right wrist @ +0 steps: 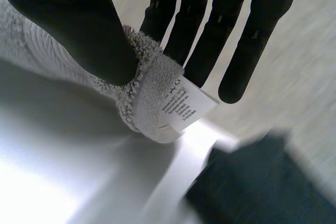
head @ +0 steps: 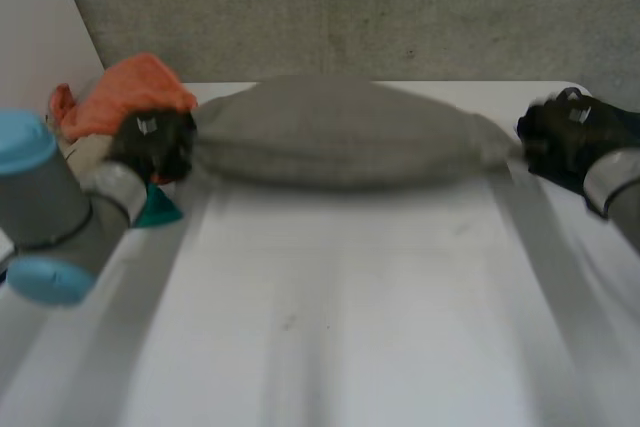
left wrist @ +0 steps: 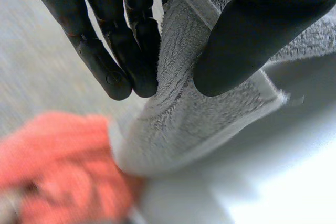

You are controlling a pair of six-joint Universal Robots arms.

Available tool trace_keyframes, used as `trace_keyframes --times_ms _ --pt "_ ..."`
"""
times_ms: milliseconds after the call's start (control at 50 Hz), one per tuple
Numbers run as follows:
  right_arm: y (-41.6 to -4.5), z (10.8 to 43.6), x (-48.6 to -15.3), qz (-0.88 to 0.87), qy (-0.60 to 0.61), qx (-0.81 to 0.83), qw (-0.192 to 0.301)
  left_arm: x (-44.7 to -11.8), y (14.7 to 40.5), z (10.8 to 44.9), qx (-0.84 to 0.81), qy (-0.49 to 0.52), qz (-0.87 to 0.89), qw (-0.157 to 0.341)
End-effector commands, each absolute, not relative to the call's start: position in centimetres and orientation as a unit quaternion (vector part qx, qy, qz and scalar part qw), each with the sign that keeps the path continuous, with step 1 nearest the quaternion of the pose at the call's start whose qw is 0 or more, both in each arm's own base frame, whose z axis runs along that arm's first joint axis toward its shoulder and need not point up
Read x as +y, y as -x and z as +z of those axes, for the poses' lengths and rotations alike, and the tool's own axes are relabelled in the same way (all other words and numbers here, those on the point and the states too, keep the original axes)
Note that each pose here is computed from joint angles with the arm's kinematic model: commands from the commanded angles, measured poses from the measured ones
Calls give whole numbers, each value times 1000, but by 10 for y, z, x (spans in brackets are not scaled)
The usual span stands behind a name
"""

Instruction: Fold the laundry.

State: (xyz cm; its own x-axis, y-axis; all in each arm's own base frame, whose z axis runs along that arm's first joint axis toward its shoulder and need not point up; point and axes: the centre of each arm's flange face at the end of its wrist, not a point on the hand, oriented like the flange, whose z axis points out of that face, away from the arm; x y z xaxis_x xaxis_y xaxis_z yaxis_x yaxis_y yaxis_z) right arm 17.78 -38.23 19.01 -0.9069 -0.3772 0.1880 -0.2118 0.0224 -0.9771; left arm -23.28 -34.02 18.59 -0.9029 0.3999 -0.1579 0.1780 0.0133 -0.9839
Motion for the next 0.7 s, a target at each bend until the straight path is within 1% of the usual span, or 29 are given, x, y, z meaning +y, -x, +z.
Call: trace_keyframes --times_ms 20,60,100,140,220,300,380,440,460,560,660,700 --pt "-177 125 -353 -595 271 755 55 -310 223 117 -756 272 591 76" --pt "-177 121 -348 -587 281 758 50 -306 222 113 -763 287 576 59" --pt "-177 122 -344 -581 288 760 47 -306 220 117 -764 291 574 47" --pt "-178 128 -342 -584 286 758 48 -306 219 129 -760 292 579 29" --pt "-177 142 -341 -598 280 750 46 -302 220 147 -754 281 594 9" --pt "-176 148 -340 -604 273 748 44 -291 229 155 -746 285 602 7" --pt "-169 153 -343 -609 256 751 26 -276 245 145 -744 305 594 11" --pt "-167 155 -344 -609 251 752 19 -275 249 134 -748 310 587 2" --pt "-166 156 -345 -611 248 752 15 -276 248 127 -753 310 581 -10" --pt "-164 156 -346 -612 240 753 7 -283 245 115 -762 300 572 -51" --pt "-161 155 -349 -612 233 756 -7 -299 239 117 -760 268 586 -84" --pt "-158 156 -351 -613 227 756 -15 -310 230 122 -757 243 598 -104"
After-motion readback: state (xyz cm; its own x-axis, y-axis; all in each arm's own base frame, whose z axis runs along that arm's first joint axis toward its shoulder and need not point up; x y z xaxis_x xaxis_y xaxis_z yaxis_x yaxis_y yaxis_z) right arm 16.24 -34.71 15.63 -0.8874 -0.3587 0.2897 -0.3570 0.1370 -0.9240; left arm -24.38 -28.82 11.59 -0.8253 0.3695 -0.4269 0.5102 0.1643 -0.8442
